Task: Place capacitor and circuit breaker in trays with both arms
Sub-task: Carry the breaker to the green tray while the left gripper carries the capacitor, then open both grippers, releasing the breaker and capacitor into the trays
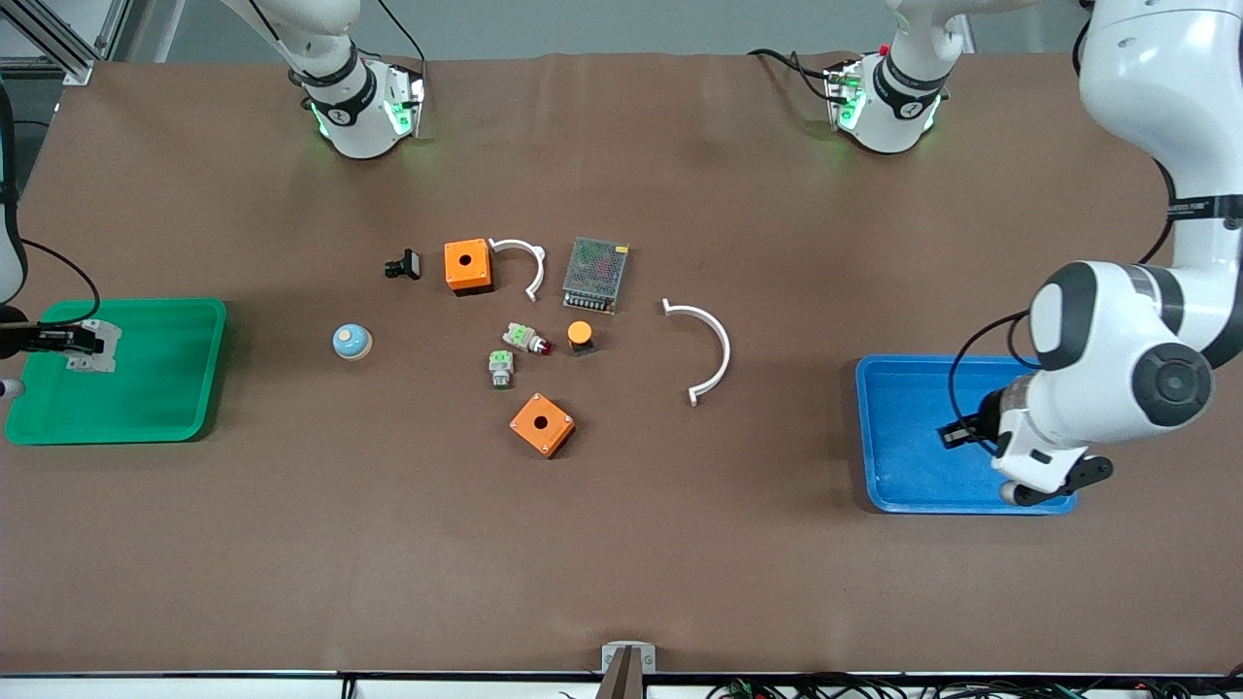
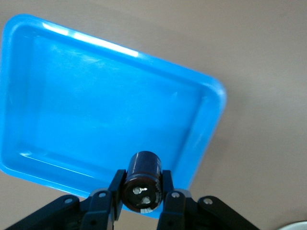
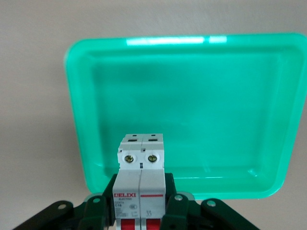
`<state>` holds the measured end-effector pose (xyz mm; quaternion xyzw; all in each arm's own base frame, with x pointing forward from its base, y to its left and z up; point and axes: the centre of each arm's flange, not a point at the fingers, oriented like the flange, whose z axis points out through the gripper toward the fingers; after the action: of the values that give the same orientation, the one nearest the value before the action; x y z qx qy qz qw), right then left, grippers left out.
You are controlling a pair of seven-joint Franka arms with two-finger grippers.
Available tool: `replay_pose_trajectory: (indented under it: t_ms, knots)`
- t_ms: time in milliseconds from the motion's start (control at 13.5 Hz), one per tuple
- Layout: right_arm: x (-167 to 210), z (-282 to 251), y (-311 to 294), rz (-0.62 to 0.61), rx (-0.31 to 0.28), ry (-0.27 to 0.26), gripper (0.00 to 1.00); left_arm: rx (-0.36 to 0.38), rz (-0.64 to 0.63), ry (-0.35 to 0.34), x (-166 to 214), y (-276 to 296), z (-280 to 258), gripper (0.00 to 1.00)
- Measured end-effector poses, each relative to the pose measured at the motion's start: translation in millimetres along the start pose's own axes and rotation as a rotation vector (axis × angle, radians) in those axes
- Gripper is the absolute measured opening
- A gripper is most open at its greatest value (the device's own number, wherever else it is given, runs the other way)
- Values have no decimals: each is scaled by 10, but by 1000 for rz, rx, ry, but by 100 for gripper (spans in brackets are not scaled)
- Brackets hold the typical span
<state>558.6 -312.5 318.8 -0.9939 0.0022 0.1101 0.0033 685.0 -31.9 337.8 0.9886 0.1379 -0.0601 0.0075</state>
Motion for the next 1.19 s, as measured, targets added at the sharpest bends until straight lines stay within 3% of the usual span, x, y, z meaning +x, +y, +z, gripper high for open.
replay_pose_trajectory:
  t_ms: [296, 444, 1037, 1185]
  knots:
    - [51, 581, 275, -26, 6, -8, 40, -11, 72, -53, 207, -739, 424, 35]
    - [49, 849, 391, -23, 10, -11, 40, -22, 117, -46, 262, -912, 617, 35]
    - [63, 1052, 534, -20, -18, 39, 40, -6, 163, -60, 277, -984, 1254, 35]
    - [60, 1060, 537, -19, -18, 41, 44, -8, 167, -64, 274, -958, 1297, 35]
